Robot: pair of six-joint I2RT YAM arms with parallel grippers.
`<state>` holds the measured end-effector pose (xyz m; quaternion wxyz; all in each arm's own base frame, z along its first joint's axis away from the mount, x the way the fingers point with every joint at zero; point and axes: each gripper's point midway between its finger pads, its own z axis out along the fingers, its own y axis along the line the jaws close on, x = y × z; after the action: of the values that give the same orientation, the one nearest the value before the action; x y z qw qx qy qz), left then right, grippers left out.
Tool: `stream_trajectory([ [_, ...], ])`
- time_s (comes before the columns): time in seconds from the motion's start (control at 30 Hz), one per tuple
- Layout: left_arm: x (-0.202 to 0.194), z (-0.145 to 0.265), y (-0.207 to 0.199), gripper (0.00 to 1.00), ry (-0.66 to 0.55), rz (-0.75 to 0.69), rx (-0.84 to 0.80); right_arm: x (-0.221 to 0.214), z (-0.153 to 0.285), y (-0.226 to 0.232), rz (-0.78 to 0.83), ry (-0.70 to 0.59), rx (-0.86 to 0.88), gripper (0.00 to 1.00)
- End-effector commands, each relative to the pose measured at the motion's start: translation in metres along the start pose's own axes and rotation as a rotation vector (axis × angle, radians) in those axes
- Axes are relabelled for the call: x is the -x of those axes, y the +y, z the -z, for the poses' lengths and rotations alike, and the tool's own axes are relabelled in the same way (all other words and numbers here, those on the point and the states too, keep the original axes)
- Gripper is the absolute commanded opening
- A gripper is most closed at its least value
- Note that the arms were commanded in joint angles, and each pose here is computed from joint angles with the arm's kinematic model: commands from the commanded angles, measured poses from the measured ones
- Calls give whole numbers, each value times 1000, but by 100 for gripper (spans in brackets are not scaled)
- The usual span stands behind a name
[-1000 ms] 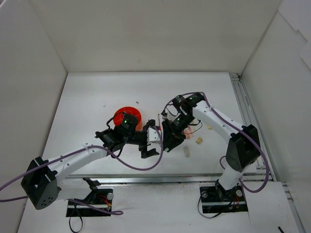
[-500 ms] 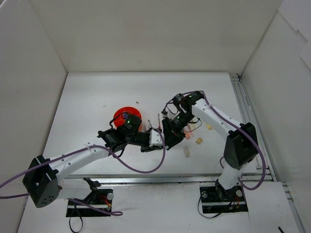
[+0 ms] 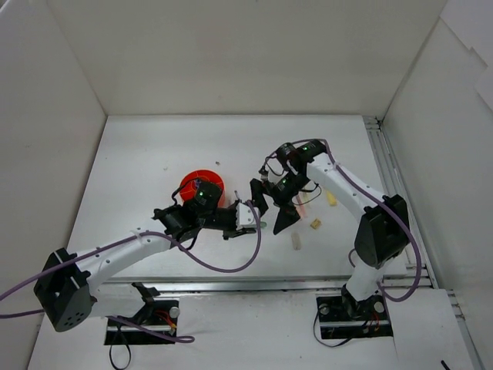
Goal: Sort the stationery into containers
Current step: Place the stationery in the storage box.
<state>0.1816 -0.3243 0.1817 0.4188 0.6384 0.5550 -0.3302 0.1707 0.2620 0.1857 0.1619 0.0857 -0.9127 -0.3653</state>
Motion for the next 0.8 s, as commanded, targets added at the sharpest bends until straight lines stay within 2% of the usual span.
stream_trajectory([
  [0.0,48,5,26,0,-146,-74,111,4,21,34,106,-99,32,98],
  [0.13,40,23,50,0,-160,22,223,28,55,29,139,-318,-97,98],
  [0.2,36,34,62,0,-182,108,302,43,79,22,144,-493,-188,98],
  [0.27,25,65,94,0,-203,190,513,56,112,8,110,-694,-289,98],
  [0.3,23,77,103,0,-234,283,592,61,124,-1,79,-770,-338,98],
  [0.33,20,106,123,0,-266,361,772,57,139,-3,66,-863,-366,98],
  [0.37,8,128,137,0,-280,412,875,67,153,-26,-8,-981,-459,98],
  [0.47,-1,183,152,0,-365,563,1133,65,183,-57,-117,-1228,-561,98],
  [0.57,-7,233,158,0,-478,650,1361,56,204,-78,-177,-1382,-624,98],
  [0.63,-20,262,162,0,-498,690,1510,53,211,-83,-188,-1424,-649,98],
  [0.7,-33,271,169,0,-508,754,1579,50,216,-89,-190,-1444,-683,98],
  [0.77,-35,278,180,0,-514,743,1592,52,217,-90,-177,-1440,-708,98],
])
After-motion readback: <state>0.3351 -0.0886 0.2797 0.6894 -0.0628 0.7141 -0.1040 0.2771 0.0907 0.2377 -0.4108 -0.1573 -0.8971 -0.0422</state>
